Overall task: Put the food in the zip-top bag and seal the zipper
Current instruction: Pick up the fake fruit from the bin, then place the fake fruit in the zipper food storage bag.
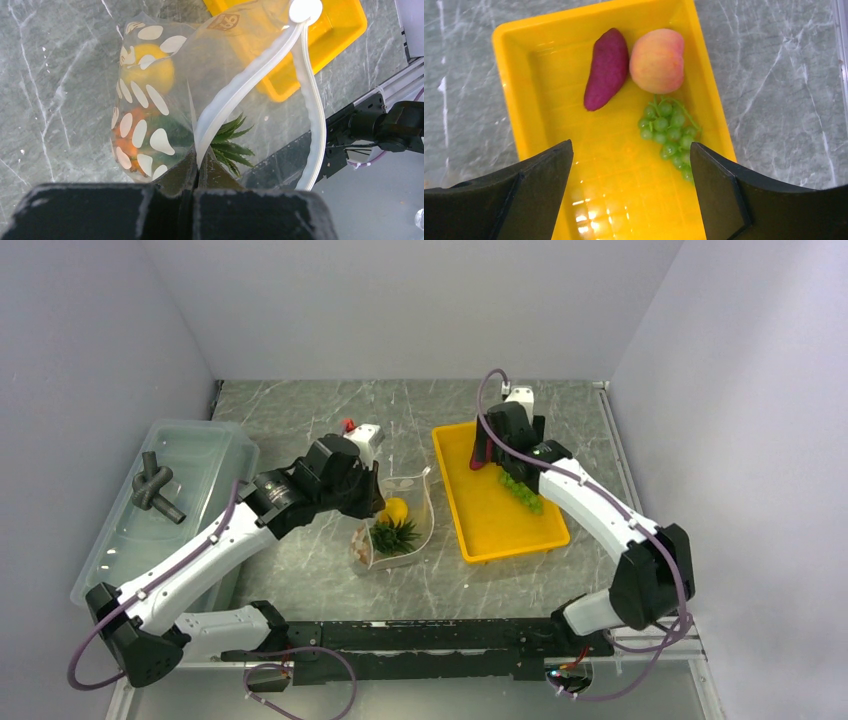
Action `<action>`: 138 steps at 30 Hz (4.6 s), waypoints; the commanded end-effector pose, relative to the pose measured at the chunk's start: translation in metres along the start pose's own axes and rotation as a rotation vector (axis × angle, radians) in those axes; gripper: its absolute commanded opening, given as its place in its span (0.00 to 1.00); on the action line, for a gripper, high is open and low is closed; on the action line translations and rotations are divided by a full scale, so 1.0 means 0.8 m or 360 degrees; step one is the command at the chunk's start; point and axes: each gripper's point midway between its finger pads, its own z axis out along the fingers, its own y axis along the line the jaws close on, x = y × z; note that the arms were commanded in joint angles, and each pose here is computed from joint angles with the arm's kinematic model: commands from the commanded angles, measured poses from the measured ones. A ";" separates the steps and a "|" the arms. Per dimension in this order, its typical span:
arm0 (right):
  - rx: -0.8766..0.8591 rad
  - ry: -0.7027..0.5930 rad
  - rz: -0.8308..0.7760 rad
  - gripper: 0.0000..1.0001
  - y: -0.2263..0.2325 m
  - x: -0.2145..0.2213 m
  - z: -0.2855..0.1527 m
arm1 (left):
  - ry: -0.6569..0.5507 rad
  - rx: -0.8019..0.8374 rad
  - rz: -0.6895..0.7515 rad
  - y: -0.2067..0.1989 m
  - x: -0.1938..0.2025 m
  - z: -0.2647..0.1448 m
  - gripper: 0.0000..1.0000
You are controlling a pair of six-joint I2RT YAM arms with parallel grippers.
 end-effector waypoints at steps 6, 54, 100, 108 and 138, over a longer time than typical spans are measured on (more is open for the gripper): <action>0.0015 -0.0002 0.0110 0.99 -0.010 -0.037 0.062 | -0.0075 0.0079 0.0035 -0.019 -0.027 -0.008 0.00; 0.0138 0.0306 0.0189 0.71 -0.031 0.024 0.202 | -0.0061 0.0074 0.0023 -0.017 -0.020 -0.012 0.00; -0.0311 -0.0170 0.0359 0.31 -0.019 -0.096 -0.001 | -0.0076 0.0049 0.0005 -0.011 -0.017 -0.008 0.00; -0.0482 -0.0278 0.0341 0.31 -0.007 -0.106 -0.064 | -0.0073 0.0047 0.0003 -0.011 -0.019 -0.004 0.00; -0.1724 -0.0491 -0.0033 0.31 0.140 -0.094 -0.323 | -0.0097 0.0051 -0.0011 -0.010 -0.018 -0.015 0.00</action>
